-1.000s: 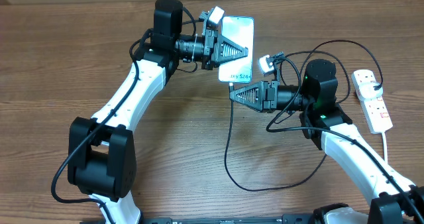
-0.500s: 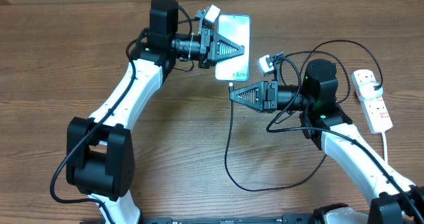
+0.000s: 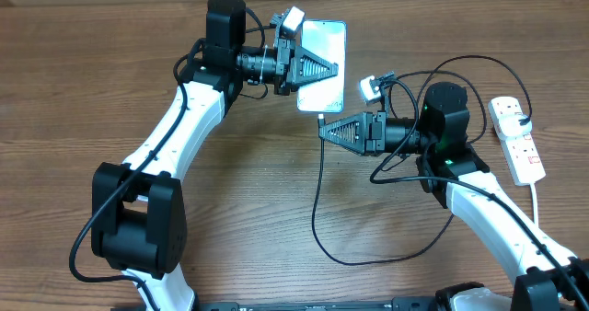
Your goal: Plug charger to phone and switch on socket
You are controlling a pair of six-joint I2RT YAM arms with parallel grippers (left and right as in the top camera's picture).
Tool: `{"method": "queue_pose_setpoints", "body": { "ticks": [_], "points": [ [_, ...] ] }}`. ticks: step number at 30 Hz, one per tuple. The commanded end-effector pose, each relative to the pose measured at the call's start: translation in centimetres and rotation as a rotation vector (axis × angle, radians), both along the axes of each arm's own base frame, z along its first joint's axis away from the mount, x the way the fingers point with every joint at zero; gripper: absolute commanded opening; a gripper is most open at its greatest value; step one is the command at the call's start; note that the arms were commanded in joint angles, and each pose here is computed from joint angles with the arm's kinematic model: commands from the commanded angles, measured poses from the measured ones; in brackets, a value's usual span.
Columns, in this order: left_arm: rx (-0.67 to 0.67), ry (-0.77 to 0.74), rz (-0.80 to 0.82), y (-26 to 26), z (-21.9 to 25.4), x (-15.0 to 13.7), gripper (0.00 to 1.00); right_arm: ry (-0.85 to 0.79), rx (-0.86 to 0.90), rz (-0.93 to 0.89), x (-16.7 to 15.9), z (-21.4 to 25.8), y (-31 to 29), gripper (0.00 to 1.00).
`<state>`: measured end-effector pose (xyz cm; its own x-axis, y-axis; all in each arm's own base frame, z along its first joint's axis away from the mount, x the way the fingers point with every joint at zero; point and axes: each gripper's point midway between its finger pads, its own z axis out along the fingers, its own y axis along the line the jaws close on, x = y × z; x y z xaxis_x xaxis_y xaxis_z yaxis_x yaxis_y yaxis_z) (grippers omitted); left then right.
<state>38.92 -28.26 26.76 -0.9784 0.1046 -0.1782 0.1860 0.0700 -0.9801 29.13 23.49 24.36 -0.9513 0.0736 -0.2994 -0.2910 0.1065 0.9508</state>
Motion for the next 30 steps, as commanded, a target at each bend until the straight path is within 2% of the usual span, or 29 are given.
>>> {"method": "queue_pose_setpoints", "body": {
  "ticks": [1, 30],
  "points": [
    [-0.032, -0.064, -0.038, 0.22, 2.06, -1.01, 0.04, -0.039, 0.010, 0.000, 0.02, 1.29, 0.09, 0.04],
    [-0.025, -0.081, -0.020, 0.14, 1.91, -0.68, 0.04, -0.033, 0.008, -0.015, 0.26, 1.25, 0.06, 0.04]
  ]
}}
